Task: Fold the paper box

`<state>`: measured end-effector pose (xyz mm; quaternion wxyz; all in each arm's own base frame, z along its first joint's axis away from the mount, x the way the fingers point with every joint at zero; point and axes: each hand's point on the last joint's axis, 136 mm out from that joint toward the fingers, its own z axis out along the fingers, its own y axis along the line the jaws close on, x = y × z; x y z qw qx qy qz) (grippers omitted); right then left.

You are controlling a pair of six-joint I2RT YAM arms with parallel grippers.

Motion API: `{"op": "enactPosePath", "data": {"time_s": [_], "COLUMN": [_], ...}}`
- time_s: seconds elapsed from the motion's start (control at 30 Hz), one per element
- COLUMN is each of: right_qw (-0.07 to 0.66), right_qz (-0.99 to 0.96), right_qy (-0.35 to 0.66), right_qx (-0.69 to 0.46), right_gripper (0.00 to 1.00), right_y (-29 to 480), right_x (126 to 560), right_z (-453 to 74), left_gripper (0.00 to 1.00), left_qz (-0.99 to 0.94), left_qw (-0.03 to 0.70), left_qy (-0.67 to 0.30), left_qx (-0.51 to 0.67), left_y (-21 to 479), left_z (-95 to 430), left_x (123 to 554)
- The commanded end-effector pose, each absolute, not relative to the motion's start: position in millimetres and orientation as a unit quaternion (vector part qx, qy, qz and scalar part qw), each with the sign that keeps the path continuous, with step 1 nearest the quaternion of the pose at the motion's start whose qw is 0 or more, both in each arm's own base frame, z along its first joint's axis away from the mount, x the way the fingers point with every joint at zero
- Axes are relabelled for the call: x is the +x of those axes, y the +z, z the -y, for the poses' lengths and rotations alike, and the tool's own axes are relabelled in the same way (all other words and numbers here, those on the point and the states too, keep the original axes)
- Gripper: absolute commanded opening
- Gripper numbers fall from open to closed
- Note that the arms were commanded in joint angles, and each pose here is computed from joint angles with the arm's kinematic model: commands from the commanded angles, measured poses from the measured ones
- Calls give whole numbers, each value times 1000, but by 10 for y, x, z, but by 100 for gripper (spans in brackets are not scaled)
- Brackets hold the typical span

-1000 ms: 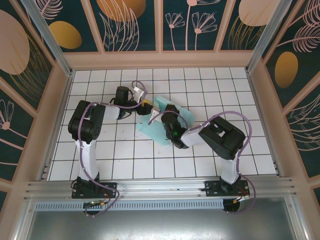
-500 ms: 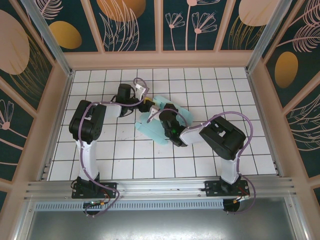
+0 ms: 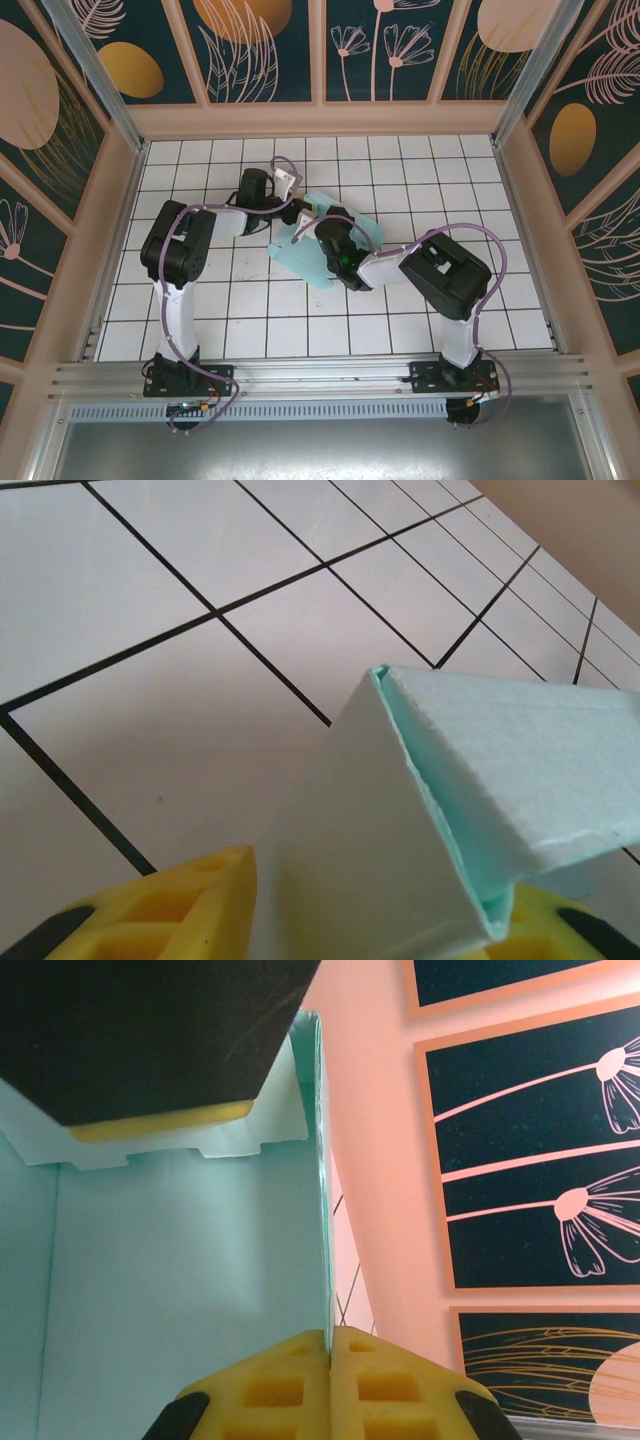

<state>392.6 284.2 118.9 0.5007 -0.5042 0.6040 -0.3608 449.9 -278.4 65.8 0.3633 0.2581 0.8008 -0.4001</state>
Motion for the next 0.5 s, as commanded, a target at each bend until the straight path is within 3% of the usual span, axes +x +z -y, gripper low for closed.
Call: {"op": "enactPosePath", "data": {"time_s": [0.0, 0.13, 0.3, 0.47], "right_qw": [500, 502, 501, 501], "right_qz": [-608, -608, -608, -608], "right_qy": [-343, -342, -341, -337], "right_qx": [-512, -511, -513, -516], "right_gripper": [0, 0, 0, 0], "right_y": [1150, 1163, 1151, 1150], "right_x": [3888, 3891, 3894, 3885], "right_z": [-2916, -2924, -2936, -2961], "left_gripper": [40, 39, 28, 33], "left_qz": [-800, -799, -797, -788], "left_qw": [375, 387, 401, 416], "left_qy": [-392, -381, -367, -366], "left_qx": [257, 258, 263, 268], "left_y": [611, 591, 610, 673], "left_z": [2747, 2705, 2688, 2707], "left_x": [4460, 4404, 4420, 4424]}}
